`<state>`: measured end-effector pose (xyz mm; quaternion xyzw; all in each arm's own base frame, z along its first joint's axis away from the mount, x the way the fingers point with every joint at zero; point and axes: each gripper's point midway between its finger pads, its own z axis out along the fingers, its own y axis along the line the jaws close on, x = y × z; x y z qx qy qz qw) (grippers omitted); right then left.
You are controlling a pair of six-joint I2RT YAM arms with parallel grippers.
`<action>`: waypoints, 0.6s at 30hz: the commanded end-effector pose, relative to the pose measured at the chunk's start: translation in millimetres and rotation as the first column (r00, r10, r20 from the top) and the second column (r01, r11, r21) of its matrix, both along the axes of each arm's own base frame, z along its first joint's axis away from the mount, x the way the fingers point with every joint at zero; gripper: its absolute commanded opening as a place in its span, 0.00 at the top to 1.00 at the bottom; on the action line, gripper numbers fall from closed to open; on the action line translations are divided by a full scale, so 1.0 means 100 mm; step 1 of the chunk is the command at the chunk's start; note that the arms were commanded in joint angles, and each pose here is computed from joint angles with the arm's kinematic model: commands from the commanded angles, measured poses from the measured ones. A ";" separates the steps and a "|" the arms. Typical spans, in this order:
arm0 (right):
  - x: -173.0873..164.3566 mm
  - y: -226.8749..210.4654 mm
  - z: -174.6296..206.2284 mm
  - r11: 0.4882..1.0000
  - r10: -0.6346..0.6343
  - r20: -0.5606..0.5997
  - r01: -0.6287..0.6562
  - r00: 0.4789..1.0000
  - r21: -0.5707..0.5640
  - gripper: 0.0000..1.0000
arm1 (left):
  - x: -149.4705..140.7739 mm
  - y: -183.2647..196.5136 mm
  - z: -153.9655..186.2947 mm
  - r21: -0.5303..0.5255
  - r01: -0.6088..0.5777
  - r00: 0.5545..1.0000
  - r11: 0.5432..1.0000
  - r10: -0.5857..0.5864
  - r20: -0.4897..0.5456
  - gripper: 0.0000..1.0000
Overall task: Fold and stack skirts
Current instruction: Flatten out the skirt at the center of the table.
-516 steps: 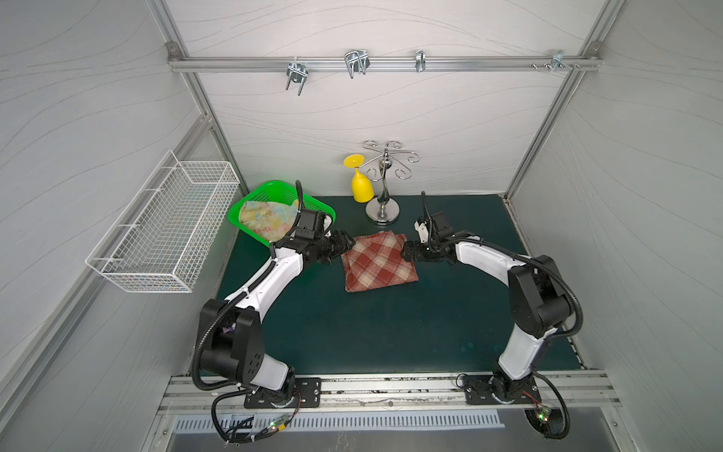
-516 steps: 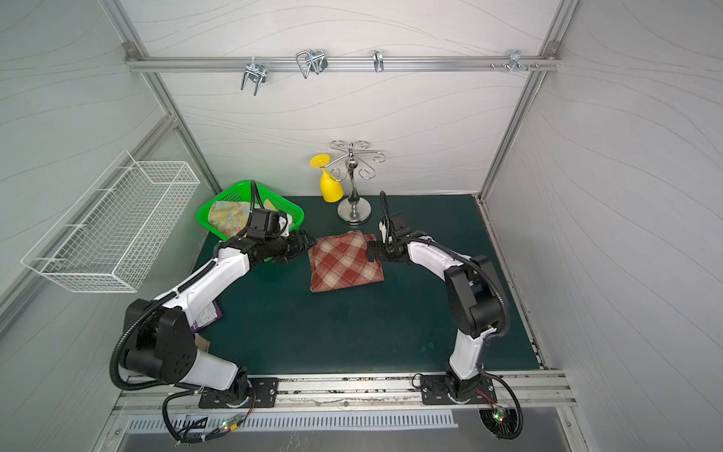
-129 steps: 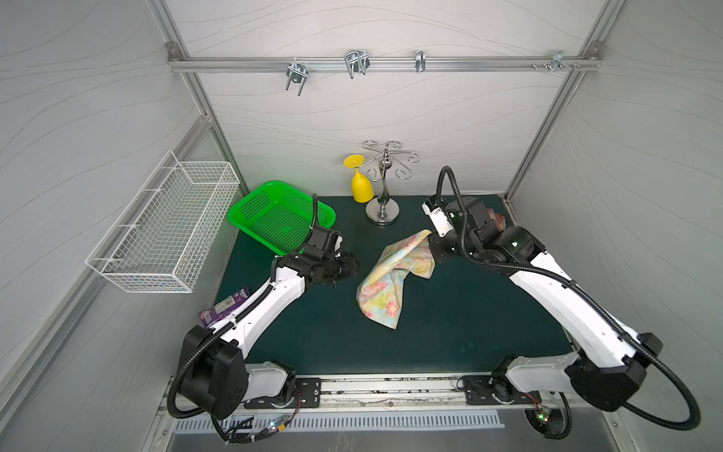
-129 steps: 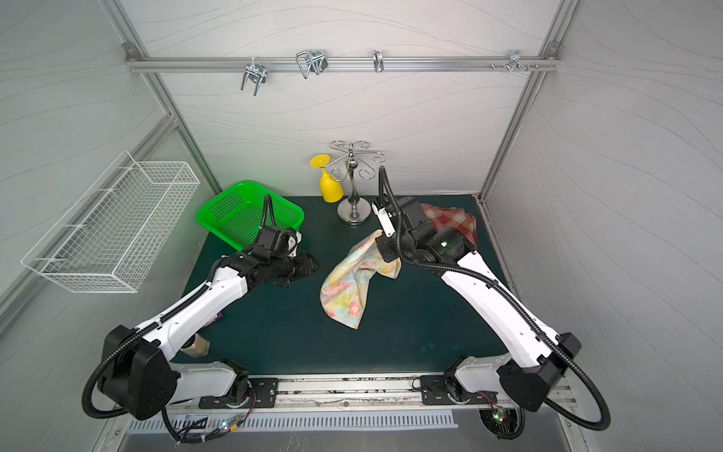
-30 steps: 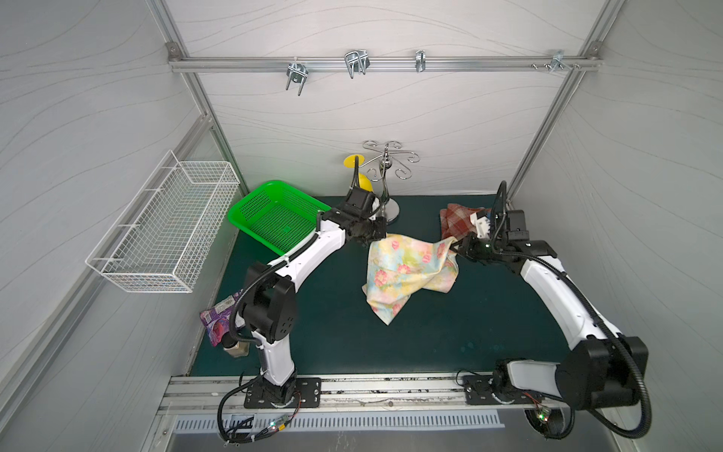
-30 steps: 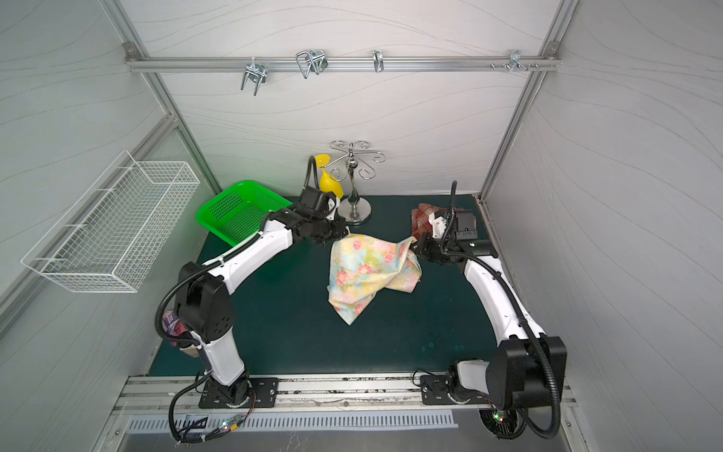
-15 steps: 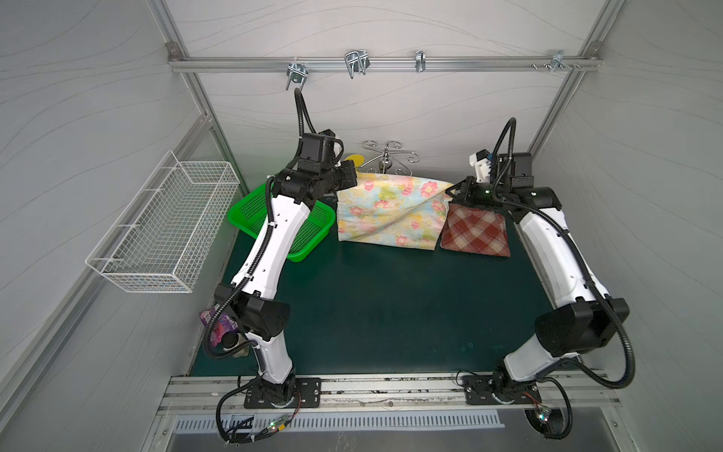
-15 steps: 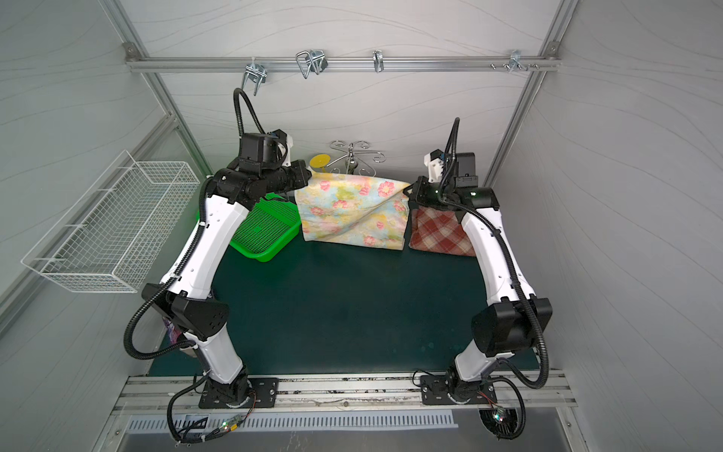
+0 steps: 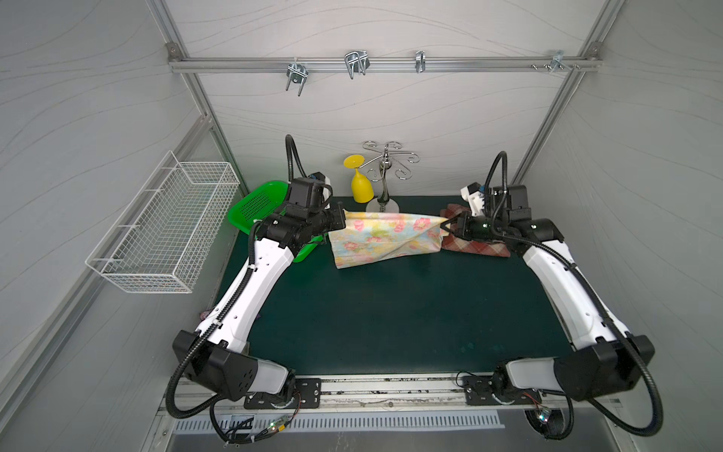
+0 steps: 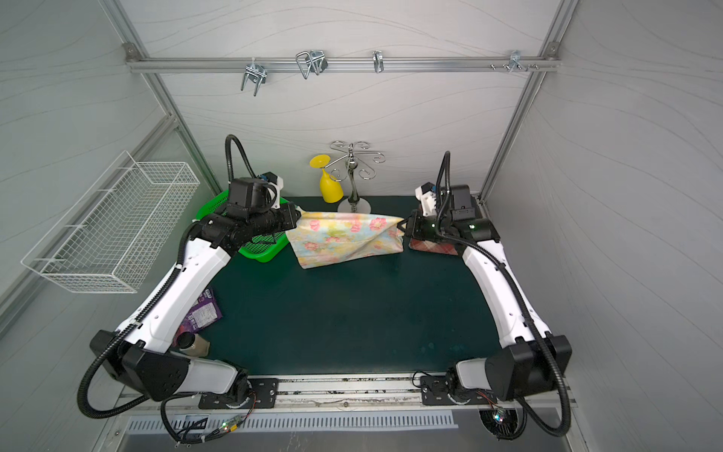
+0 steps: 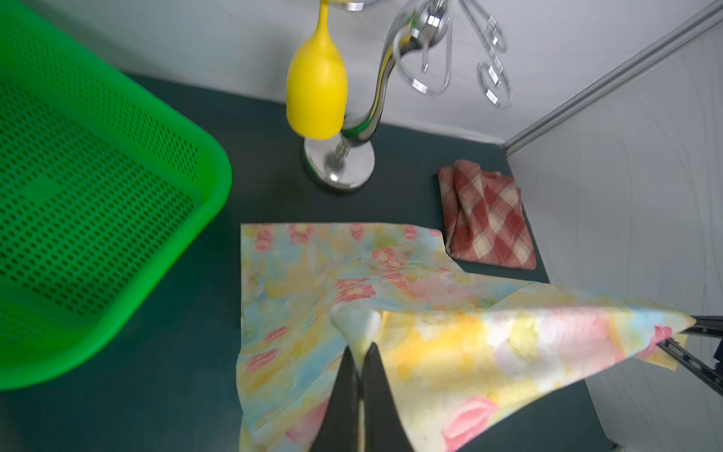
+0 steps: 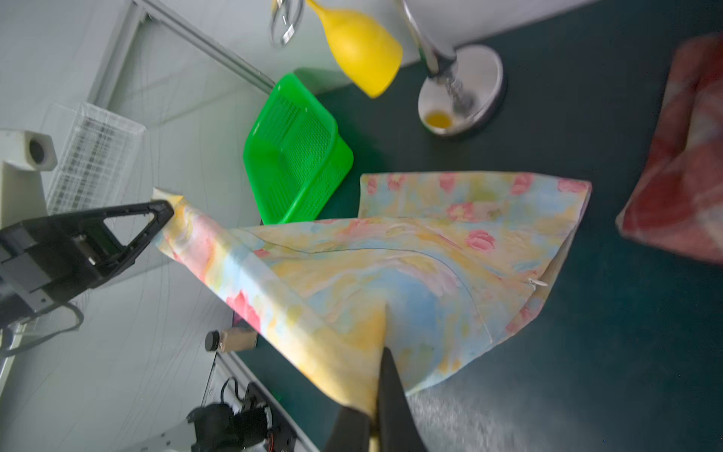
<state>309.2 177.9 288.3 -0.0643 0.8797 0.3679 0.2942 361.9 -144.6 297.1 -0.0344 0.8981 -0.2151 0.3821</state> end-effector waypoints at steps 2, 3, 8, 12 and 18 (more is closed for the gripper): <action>-0.54 0.00 -0.28 1.000 -0.003 -0.011 0.003 1.000 -0.029 0.94 | -0.35 0.19 -0.33 -0.058 -0.073 0.997 0.996 0.072 -0.013 1.00; -0.71 0.04 -0.42 1.000 0.012 -0.037 -0.013 0.999 -0.028 0.91 | -0.47 0.20 -0.49 -0.081 -0.077 0.997 0.994 0.075 -0.031 1.00; -1.41 0.16 -1.17 0.998 0.058 -0.177 -0.064 0.983 -0.029 0.68 | -1.03 0.36 -1.13 -0.130 -0.136 0.985 0.982 0.119 -0.125 1.00; -1.62 0.11 -1.51 0.998 0.031 -0.203 -0.041 0.979 -0.044 0.27 | -1.31 0.47 -1.49 -0.133 -0.187 0.968 0.973 0.160 -0.193 0.82; -1.45 0.19 -1.33 0.997 0.029 -0.171 -0.041 0.985 -0.071 0.01 | -1.55 0.62 -1.58 -0.148 -0.256 0.953 0.955 0.224 -0.203 0.49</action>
